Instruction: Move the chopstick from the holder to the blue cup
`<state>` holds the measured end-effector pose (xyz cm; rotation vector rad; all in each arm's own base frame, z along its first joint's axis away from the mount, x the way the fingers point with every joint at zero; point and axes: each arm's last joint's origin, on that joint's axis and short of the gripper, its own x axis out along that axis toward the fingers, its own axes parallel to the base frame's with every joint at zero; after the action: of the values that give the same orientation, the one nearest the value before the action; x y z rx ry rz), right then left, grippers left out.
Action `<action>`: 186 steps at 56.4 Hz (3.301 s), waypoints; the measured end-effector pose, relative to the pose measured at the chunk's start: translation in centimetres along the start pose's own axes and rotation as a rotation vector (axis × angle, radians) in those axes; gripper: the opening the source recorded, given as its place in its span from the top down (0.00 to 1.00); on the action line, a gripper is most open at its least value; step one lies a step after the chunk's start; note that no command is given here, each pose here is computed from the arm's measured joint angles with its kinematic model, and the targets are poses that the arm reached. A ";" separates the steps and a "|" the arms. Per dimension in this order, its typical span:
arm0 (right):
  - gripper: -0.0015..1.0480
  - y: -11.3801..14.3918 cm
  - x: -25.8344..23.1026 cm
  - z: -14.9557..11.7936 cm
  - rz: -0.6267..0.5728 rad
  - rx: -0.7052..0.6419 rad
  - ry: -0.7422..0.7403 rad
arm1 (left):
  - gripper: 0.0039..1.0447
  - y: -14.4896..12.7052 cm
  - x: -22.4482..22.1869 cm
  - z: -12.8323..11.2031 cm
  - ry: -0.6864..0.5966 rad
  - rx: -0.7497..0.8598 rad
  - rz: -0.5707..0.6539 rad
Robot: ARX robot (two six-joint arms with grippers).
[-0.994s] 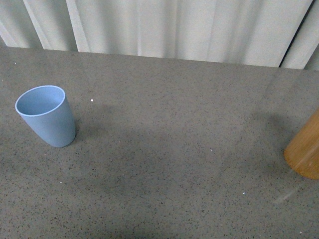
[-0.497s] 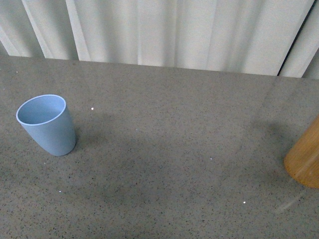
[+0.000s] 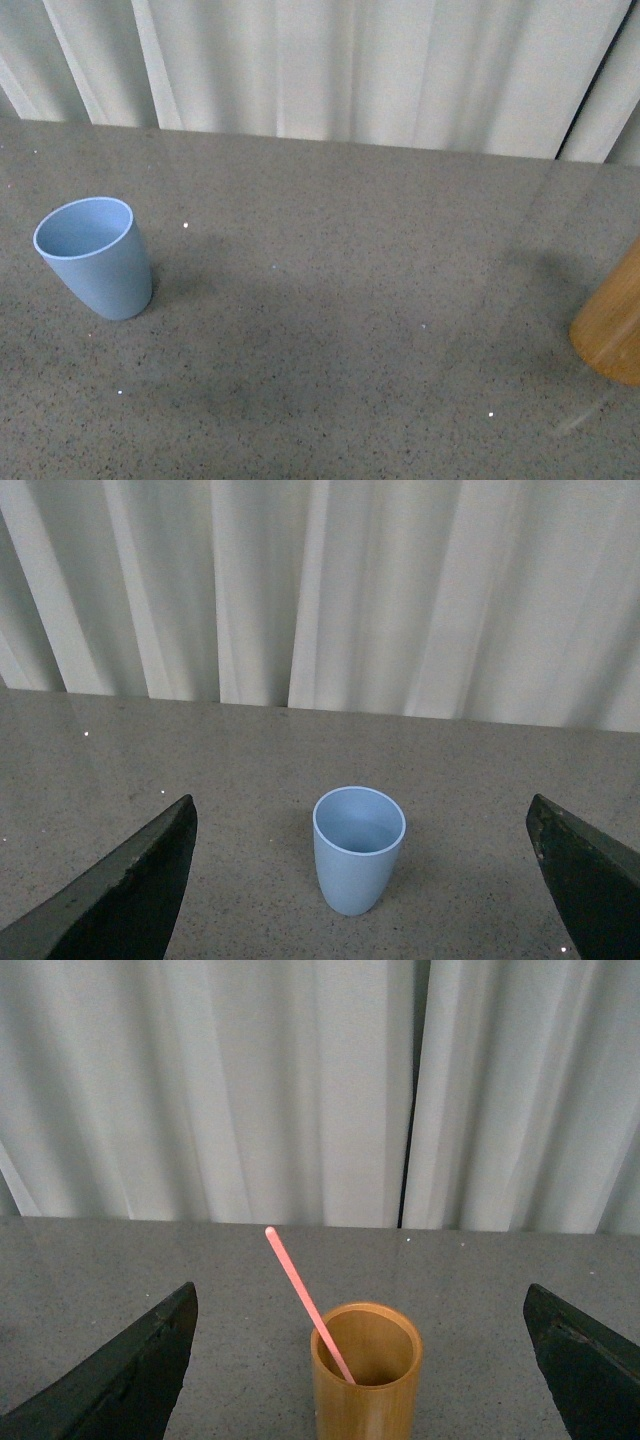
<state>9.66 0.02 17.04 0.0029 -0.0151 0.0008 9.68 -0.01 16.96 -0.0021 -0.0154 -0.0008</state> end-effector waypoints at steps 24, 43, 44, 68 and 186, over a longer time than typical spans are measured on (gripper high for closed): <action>0.10 0.0 0.0 0.0 0.000 0.000 0.000 | 0.06 -0.2 8.8 4.9 0.475 -0.087 0.222; 0.10 0.0 0.0 0.0 0.000 0.000 0.000 | 0.06 -1.6 18.3 1.2 0.808 -0.054 0.156; 0.10 0.0 0.0 0.0 0.000 0.000 0.000 | 0.06 -1.6 18.4 1.1 0.812 -0.053 0.156; 0.10 0.0 0.0 0.0 0.000 0.000 0.000 | 0.06 -2.4 22.1 -2.2 0.884 -0.018 0.173; 0.10 0.0 0.0 0.0 0.000 0.000 0.000 | 0.97 -22.1 23.1 -1.6 1.084 0.162 -0.338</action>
<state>9.66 0.02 17.04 0.0029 -0.0151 0.0008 32.78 -22.17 15.78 0.1626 1.0685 -0.3384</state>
